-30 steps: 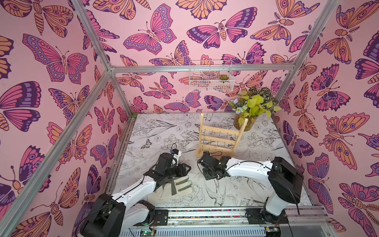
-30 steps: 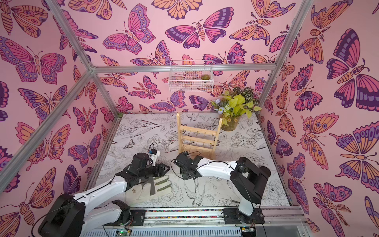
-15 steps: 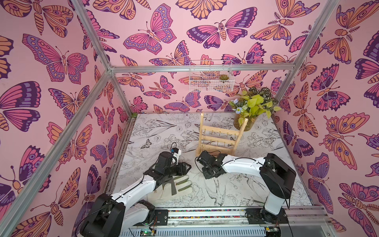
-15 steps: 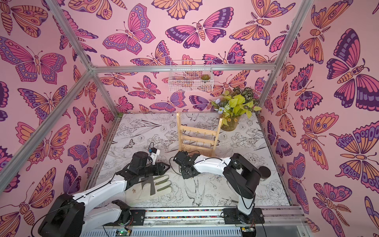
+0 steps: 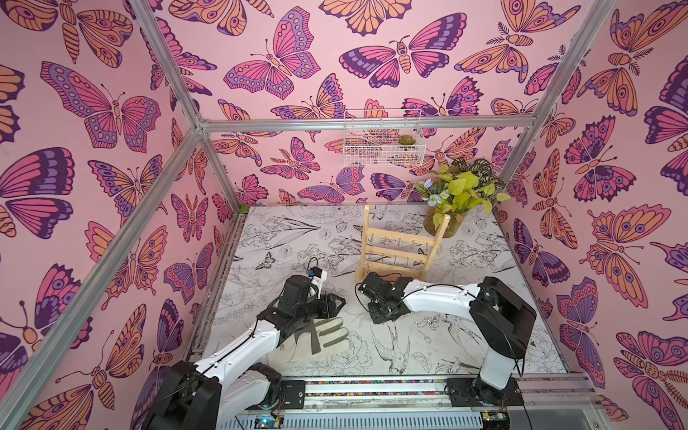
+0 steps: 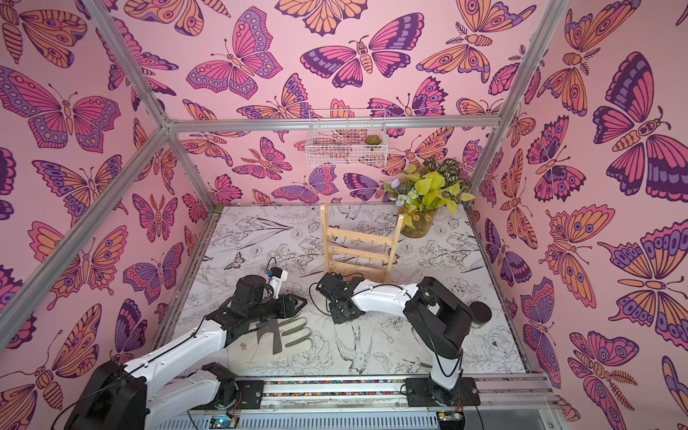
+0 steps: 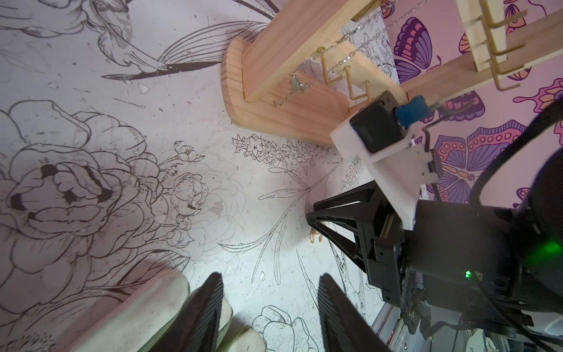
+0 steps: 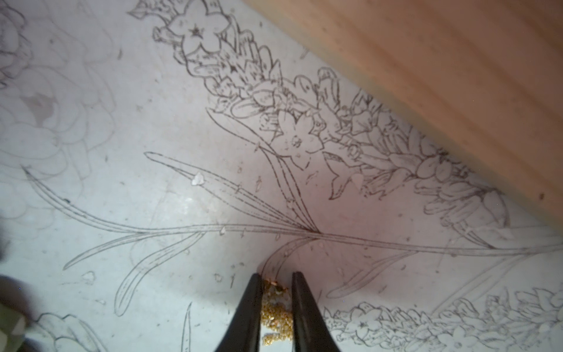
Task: Hang the necklace on the jewelry display stand
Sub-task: Pick up the necklace from the center of the board.
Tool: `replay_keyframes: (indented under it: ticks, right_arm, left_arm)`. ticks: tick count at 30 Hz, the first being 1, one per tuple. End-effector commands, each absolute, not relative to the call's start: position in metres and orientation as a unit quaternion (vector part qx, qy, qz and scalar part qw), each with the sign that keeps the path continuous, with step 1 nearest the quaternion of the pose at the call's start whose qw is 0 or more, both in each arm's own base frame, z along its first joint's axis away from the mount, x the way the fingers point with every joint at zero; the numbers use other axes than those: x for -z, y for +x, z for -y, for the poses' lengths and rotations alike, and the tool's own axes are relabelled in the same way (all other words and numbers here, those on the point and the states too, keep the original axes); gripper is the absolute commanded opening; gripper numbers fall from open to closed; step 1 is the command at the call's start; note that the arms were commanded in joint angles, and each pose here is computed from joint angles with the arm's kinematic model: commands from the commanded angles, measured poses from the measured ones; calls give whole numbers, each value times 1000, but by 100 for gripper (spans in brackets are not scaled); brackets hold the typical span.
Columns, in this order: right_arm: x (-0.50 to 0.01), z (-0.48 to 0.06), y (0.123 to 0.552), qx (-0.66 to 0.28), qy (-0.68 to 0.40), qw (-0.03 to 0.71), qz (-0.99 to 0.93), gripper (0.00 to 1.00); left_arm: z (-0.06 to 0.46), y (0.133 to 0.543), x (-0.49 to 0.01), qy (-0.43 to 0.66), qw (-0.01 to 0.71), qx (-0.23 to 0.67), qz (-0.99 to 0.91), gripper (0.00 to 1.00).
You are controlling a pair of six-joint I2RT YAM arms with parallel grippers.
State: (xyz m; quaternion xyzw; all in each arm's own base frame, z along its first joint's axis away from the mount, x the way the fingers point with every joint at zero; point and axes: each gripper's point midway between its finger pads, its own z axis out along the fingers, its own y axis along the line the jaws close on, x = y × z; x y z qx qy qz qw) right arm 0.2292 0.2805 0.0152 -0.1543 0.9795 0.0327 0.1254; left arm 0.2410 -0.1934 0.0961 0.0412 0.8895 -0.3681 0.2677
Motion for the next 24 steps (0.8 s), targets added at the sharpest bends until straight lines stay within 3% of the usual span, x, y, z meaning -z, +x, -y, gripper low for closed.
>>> replay_keyframes:
  ticks: [1, 7, 24]
  right_arm:
    - [3, -264, 214, -4, -155, 83, -984, 14]
    - [3, -265, 210, -8, -151, 81, -985, 5]
    - [-48, -285, 228, -45, -153, 140, -977, 0]
  left_arm:
    - [193, 241, -101, 50, 271, 368, -888, 53]
    - [191, 241, -101, 50, 273, 366, -888, 53]
    - [192, 241, -102, 45, 270, 368, -888, 53]
